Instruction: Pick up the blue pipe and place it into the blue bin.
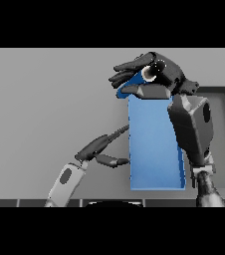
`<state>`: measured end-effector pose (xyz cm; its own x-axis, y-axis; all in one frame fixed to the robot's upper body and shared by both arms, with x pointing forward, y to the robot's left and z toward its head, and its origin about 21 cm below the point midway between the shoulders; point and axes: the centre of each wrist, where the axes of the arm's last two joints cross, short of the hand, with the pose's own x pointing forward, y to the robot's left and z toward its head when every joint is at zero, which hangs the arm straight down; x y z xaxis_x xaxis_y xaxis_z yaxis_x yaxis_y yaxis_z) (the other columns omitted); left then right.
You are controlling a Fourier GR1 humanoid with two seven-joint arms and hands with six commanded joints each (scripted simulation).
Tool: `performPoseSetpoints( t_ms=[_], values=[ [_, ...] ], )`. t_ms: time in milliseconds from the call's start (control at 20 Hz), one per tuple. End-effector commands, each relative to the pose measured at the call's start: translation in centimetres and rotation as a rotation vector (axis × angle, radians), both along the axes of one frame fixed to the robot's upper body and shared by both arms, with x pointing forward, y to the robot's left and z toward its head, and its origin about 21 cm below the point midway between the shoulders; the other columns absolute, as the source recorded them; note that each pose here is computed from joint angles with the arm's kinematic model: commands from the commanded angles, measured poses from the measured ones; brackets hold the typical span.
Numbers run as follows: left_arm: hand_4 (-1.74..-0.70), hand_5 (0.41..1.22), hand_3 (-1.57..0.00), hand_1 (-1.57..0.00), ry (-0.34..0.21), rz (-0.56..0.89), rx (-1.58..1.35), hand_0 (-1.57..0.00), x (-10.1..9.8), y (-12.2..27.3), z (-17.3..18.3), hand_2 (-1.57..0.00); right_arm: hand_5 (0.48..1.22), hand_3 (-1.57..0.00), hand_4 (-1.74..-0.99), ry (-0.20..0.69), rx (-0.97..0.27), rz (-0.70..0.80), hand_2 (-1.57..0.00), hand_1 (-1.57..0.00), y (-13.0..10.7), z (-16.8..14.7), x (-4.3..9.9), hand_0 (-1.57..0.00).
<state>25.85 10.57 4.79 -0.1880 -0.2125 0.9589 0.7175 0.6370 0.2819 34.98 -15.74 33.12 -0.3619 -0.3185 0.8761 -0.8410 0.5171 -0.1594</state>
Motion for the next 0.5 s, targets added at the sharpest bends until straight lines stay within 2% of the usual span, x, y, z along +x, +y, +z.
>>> performPoseSetpoints(
  t_ms=[0, 150, 300, 450],
  values=[
    [-0.89, 0.425, 0.0, 0.0, 0.002, -0.002, 0.0, 0.0, 0.0, 0.2, 0.2, 0.0, 1.221, -1.57, -1.741, 0.026, -0.005, -0.048, -1.57, -1.57, -0.8, 0.3, 1.0, -1.57],
    [-0.89, 0.412, 0.0, 0.0, -0.003, -0.003, -0.003, 0.0, -0.1, 0.0, 0.3, 0.0, 1.221, -1.57, -1.741, 0.064, -0.025, -0.179, -1.57, -1.57, -2.4, -0.1, 4.0, -1.57],
    [-0.87, 0.413, 0.0, 0.0, -0.017, 0.005, 0.01, 0.0, 0.0, 0.1, -0.1, 0.0, 1.221, -1.57, -1.741, 0.132, -0.073, -0.283, -1.57, -1.57, -5.2, -2.4, 5.8, -1.57],
    [-0.87, 0.419, 0.0, 0.0, -0.022, 0.004, 0.004, 0.0, -0.1, 0.5, -0.3, 0.0, 1.221, -1.57, -1.741, 0.238, -0.104, -0.345, -1.57, -1.57, -7.6, -5.8, 6.4, -1.57]
  ],
)
